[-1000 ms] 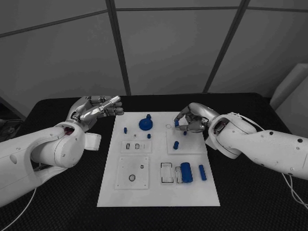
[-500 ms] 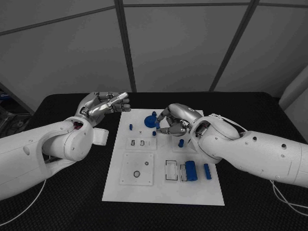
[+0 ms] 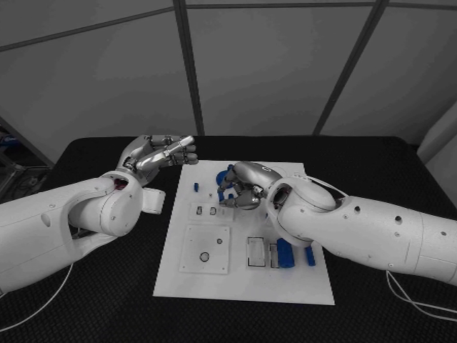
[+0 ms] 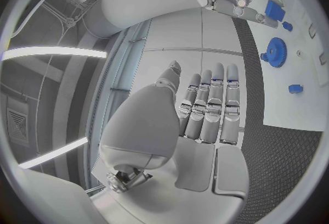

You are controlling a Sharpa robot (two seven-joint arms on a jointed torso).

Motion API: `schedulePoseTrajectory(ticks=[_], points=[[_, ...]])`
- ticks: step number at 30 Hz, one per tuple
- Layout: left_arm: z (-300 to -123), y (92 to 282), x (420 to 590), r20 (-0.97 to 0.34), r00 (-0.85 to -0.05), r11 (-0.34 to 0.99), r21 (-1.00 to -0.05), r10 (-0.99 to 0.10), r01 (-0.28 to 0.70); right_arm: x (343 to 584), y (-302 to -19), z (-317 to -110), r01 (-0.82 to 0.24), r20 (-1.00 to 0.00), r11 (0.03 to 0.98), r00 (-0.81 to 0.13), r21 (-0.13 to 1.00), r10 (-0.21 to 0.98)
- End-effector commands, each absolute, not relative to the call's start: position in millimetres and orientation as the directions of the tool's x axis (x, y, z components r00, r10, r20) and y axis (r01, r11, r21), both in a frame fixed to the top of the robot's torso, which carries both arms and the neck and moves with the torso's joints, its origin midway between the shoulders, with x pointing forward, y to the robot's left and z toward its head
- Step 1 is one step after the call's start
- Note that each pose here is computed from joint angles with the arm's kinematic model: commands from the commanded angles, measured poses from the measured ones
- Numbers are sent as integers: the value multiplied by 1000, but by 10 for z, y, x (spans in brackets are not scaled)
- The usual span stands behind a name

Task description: Assemble the parts on the task board

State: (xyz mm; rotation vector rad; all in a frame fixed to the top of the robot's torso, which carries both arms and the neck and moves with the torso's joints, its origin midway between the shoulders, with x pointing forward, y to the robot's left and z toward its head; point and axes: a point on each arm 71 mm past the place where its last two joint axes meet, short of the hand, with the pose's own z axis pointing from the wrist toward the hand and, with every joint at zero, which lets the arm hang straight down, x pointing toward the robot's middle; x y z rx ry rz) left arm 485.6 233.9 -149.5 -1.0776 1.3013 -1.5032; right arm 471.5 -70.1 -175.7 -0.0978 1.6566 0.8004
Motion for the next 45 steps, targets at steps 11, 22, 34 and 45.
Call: schedulePoseTrajectory(ticks=[11,22,34,45], points=[[-1480,2333,4858,71,-270,-94,-993,-960,75,4675,-564,-1878,-481,-919,792,-307,376,249],[-1482,2336,4861,70,-269,-93,-993,-961,74,4674,-547,-1936,-479,-923,801,-312,358,226],[-1487,2332,4866,71,-270,-94,-993,-960,72,4695,-533,-1970,-476,-926,808,-307,348,218],[-1490,2334,4868,71,-271,-94,-993,-960,71,4721,-566,-2002,-465,-934,823,-298,325,200]])
